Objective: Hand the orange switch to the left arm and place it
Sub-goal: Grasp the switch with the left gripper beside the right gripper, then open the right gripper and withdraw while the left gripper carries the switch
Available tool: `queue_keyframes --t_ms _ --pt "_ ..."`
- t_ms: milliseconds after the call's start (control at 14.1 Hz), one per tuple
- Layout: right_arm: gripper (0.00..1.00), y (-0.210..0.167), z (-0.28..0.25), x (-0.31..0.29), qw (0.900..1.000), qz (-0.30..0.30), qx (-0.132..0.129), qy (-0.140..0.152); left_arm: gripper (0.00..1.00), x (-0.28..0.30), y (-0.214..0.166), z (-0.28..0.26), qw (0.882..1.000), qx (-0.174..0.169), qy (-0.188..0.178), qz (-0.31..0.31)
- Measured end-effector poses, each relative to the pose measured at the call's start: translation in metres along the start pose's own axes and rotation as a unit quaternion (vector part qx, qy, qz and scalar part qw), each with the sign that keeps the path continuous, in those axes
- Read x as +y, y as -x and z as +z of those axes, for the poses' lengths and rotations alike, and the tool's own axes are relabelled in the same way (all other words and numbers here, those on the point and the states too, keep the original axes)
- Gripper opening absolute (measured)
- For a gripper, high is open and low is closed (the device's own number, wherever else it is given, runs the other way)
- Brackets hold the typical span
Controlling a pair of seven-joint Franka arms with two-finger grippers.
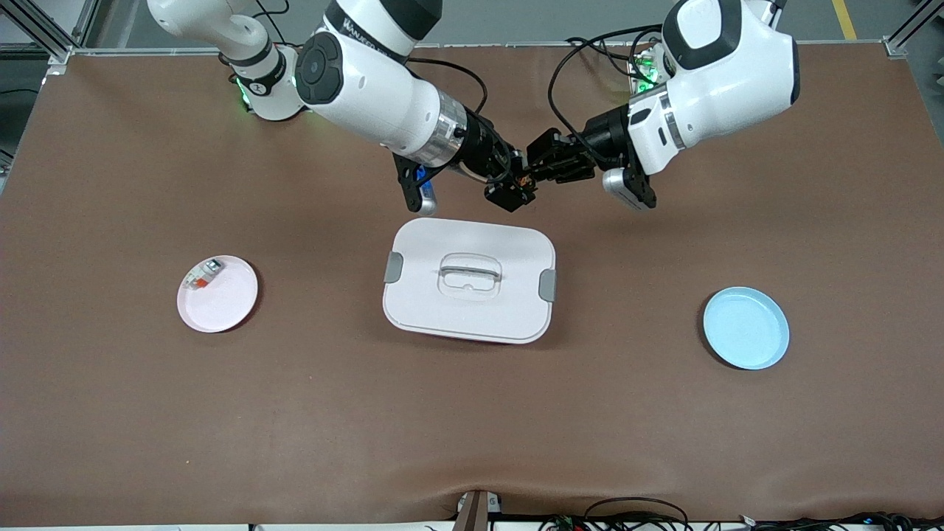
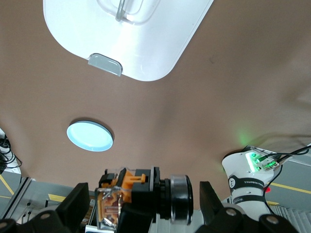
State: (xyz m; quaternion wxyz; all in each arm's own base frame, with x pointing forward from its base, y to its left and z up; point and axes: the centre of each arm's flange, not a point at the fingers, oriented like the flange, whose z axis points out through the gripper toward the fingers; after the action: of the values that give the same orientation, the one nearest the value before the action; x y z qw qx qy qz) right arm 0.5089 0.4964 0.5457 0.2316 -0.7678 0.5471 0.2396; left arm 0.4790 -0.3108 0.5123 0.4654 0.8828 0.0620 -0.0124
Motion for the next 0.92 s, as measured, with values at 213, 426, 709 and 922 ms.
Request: queue_keyframes --t_ms 213,426,709,922 --pt "1.0 0.001 -0.002 -0.001 1.0 -0.001 0.0 -0.002 0.34 0.0 0.0 0.0 1.0 0.001 0.0 0.001" --pt "1.0 -0.004 -0.013 -0.004 1.0 -0.008 0.002 -0.004 0.34 -0.002 -0.004 -0.005 0.999 0.007 -0.02 0.033" --pt "1.0 -0.02 -0.056 -0.003 0.998 -0.061 0.006 0.025 0.34 -0.012 -0.019 -0.023 0.994 0.026 -0.075 0.072" --pt "1.0 -0.051 -0.108 0.002 0.992 -0.113 0.009 0.058 0.34 -0.022 -0.034 -0.043 0.984 0.045 -0.134 0.108"
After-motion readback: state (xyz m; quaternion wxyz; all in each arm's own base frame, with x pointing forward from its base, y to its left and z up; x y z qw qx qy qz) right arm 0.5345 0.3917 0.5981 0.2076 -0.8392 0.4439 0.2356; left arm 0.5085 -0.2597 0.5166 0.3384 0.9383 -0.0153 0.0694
